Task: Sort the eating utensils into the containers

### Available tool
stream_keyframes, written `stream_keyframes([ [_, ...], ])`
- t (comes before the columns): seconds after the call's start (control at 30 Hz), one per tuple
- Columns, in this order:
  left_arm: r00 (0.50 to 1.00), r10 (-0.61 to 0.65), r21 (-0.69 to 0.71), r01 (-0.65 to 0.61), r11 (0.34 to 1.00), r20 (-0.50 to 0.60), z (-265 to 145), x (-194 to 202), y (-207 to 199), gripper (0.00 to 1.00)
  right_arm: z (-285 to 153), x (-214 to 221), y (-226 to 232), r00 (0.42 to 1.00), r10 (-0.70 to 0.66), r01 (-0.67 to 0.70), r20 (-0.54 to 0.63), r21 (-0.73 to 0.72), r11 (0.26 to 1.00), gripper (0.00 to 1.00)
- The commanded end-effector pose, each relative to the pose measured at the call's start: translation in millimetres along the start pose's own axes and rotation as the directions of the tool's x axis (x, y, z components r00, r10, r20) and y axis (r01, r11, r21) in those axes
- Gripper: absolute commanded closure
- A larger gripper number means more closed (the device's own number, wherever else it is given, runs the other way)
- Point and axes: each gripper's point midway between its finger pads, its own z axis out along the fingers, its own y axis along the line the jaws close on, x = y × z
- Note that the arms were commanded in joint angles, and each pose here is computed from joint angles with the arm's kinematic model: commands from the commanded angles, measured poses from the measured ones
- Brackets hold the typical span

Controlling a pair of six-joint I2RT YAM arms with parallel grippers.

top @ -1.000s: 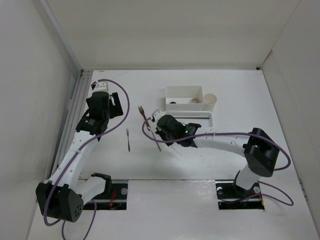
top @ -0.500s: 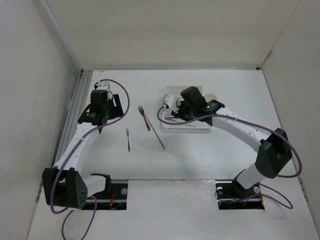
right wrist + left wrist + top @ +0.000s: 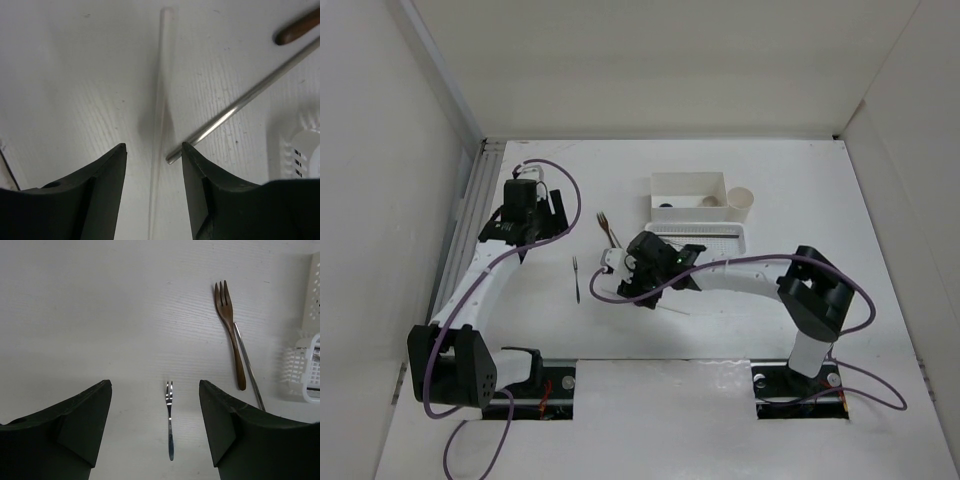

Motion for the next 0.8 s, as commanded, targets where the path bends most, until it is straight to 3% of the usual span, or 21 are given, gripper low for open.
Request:
stream_keyframes([
  [0.0,0.999,-0.002,0.024,0.001,1.000,0.040,-2.9,-11.4,-3.6,0.33,-3.9,-25.1,-19.8,0.985,0.141,-0.152,0.104,0.107,0.983,0.47],
  [0.13,0.999,-0.002,0.032,0.000,0.999,0.037,-1.3,-8.6,-4.5,0.33,1.2,-28.5,-7.5,0.995,0.033,-0.045,0.090,0.132,0.990,0.47],
  [0.27,0.999,-0.002,0.045,0.000,0.999,0.043,-3.7,-9.9,-6.8,0.33,16.0,-28.6,3.1,0.998,-0.014,0.008,0.064,0.084,0.996,0.59],
  [0.47,0.999,-0.002,0.045,0.000,0.999,0.043,-4.8,-7.8,-6.2,0.33,35.1,-4.9,8.8,1.000,0.014,-0.014,-0.011,0.052,0.999,0.58],
  [0.77,1.000,-0.001,0.052,0.000,0.999,0.031,-3.7,-3.4,-6.7,0.33,18.3,-31.8,6.3,0.997,0.062,-0.065,0.041,0.065,0.996,0.50],
])
